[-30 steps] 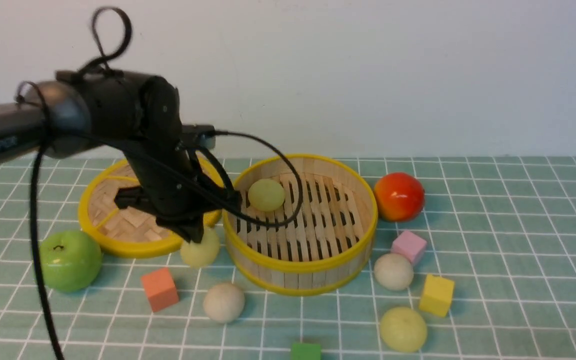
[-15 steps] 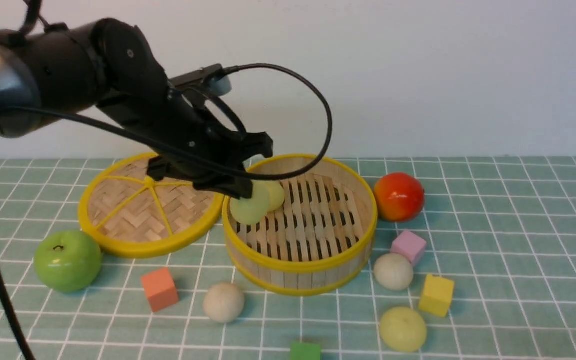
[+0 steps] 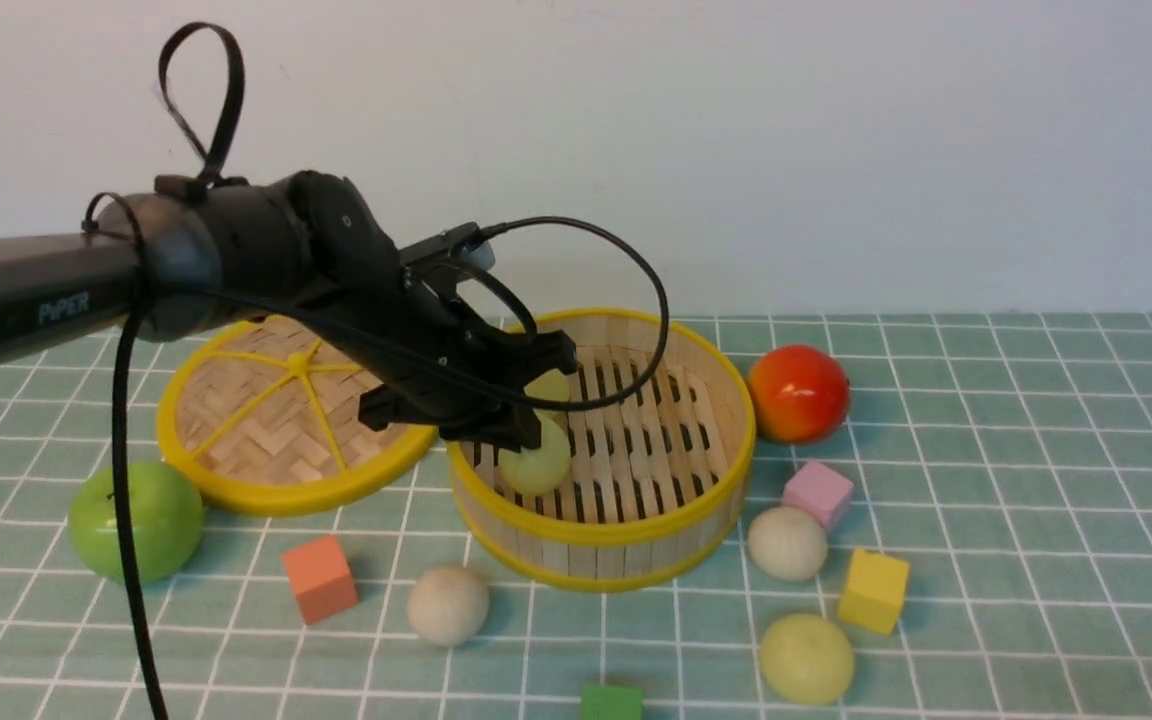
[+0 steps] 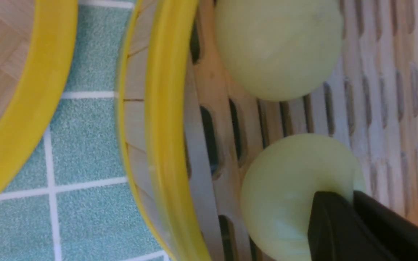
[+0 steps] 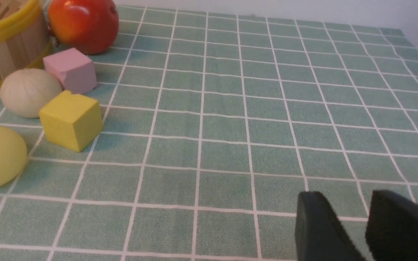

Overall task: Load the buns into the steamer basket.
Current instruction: Use the left arm to put the steamed stuffed bun into the steamer, then use the left arm to grab a steamed stuffed bun

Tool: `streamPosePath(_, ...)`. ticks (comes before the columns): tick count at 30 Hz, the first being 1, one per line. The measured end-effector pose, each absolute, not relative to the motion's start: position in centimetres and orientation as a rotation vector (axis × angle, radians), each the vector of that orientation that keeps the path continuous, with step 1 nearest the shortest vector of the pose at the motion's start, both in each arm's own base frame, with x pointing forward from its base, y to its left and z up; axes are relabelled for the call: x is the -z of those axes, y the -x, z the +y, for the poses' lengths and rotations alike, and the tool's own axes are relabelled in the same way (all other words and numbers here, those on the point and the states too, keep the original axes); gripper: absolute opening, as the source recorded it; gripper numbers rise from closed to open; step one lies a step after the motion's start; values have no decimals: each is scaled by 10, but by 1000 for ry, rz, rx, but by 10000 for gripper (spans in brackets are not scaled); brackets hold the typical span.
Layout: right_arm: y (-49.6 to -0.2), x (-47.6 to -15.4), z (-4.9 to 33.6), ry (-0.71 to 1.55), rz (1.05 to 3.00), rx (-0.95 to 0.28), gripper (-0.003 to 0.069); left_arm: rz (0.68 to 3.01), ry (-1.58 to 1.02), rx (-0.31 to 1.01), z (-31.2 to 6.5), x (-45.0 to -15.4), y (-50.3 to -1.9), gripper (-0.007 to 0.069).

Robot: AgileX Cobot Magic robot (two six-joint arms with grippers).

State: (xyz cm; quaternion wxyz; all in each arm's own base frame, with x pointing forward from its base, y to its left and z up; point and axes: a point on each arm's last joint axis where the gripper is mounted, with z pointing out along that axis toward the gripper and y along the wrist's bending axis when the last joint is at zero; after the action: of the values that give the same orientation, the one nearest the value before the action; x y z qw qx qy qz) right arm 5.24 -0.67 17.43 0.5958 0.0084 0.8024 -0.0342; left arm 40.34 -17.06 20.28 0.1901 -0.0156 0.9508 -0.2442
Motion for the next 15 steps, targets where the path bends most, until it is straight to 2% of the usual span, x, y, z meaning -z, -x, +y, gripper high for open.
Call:
streamPosePath(4,-52,-174,-7,-19,1863,80,239,2667,51,689,-171,-202,-404,69)
streamPosePath(8,-52,-174,-7,-19,1863,80,239,2657,19,700,-173,-215,-407,214)
streamPosePath(12,-52,-174,-7,-19,1863,80,239,2643,-58,733,-175,-258,-405,389)
streamPosePath(14,-52,-174,-7,-19,1863,80,239,2643,-99,741,-175,-274,-402,420)
streamPosePath(15,-52,-174,-7,-19,1863,80,239,2648,-150,741,-174,-293,-397,455)
